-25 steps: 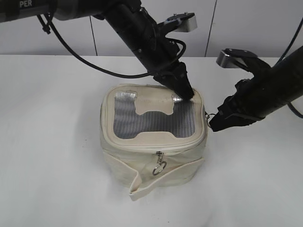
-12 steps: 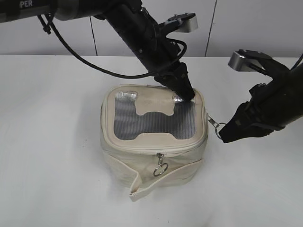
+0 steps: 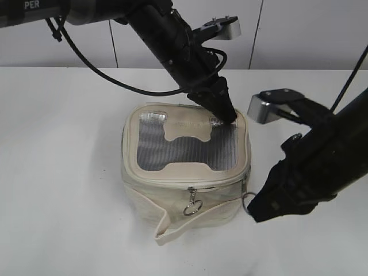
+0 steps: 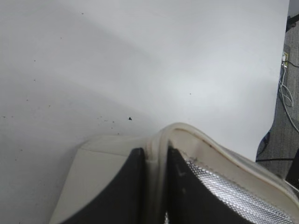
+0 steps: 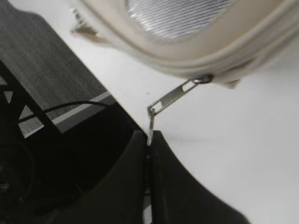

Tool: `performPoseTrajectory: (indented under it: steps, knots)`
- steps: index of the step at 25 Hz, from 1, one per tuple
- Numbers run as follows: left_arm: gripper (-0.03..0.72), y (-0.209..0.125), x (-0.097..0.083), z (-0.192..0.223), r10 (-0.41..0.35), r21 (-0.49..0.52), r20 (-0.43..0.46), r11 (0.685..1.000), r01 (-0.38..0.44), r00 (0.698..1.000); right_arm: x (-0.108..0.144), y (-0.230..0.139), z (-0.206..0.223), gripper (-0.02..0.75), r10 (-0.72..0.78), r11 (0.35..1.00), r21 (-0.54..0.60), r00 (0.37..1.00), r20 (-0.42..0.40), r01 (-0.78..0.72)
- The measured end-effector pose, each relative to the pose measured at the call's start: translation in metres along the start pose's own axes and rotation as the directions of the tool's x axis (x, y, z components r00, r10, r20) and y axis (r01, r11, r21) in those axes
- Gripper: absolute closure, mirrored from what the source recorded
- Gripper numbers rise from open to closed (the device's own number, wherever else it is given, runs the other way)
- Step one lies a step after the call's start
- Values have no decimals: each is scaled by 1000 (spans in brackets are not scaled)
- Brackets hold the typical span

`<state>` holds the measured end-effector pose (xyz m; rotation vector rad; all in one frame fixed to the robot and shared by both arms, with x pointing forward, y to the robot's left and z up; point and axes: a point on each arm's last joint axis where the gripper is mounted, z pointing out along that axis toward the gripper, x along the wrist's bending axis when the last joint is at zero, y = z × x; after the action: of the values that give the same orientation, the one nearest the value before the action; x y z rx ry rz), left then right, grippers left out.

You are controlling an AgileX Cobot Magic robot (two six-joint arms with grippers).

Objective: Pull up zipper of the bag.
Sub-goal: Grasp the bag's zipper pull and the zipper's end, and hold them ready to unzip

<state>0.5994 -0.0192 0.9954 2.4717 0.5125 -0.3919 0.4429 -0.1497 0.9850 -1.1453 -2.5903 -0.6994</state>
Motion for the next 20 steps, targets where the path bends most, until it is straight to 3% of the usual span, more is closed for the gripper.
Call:
performPoseTrajectory:
  steps: [4, 12, 20]
  knots:
    - [591, 0, 0, 0, -1, 2, 3, 1000, 1, 1000, 27, 0, 13, 733, -58, 998, 14, 998, -29, 58]
    - [592, -1, -2, 0, -1, 17, 20, 1000, 1, 1000, 71, 24, 25, 733, -171, 979, -120, 984, -42, 165]
    - [593, -3, -6, 1, -1, 43, 43, 999, -1, 999, 84, 46, 48, 733, -201, 976, -99, 977, -77, 193]
